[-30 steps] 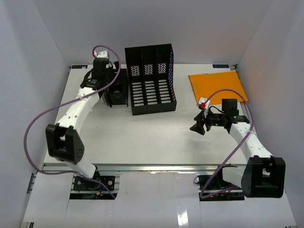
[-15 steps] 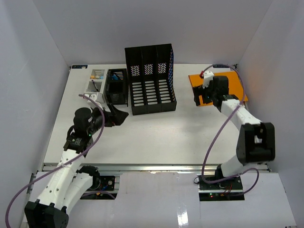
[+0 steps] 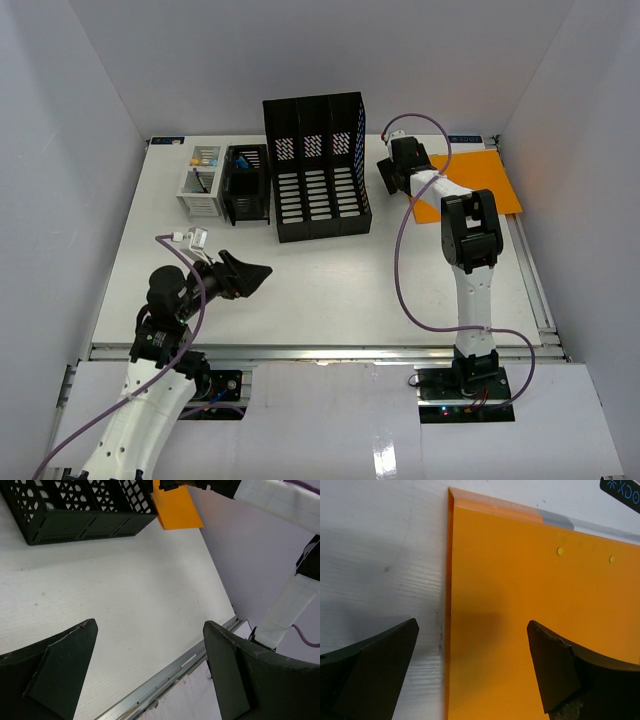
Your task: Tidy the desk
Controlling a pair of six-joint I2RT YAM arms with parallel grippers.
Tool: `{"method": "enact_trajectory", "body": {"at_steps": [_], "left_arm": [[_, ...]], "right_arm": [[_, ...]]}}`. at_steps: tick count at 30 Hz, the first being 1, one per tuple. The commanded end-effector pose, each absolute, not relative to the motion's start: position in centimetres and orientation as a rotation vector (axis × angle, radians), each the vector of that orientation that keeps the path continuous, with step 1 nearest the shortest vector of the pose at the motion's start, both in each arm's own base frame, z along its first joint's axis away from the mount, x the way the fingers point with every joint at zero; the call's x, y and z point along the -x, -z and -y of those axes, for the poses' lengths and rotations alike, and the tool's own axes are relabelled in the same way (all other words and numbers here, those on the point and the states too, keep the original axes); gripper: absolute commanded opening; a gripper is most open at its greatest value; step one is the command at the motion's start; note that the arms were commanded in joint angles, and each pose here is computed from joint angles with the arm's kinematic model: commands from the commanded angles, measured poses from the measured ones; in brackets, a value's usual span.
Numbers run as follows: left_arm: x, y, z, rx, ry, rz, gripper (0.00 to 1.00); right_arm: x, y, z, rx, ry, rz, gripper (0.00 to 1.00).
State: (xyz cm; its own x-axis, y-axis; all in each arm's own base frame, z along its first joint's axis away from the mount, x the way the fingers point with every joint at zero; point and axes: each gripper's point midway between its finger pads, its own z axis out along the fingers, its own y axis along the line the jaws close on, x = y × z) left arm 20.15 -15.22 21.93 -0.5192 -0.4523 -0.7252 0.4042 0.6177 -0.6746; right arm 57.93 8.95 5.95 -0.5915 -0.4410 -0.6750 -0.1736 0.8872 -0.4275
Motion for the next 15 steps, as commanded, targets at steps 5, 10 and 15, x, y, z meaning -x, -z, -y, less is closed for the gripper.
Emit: {"method": "enact_trajectory", "body": {"at_steps": [5, 10, 15], "left_arm": [[-19.6, -19.8, 15.5, 0.083, 1.113, -1.869, 0.98], [-19.4, -19.8, 15.6, 0.075, 1.119, -1.869, 0.98], [-19.1, -19.4, 15.7, 0.079, 1.139, -1.877, 0.98]], "right_arm": [[-60.0, -8.2, -7.4, 0.405, 0.526, -2.120, 0.82], [-59.9, -7.5, -7.0, 0.409, 0.552, -2.128, 0.77], [-59.4, -7.0, -6.6, 0.417, 0.578, -2.133, 0.68]]}}
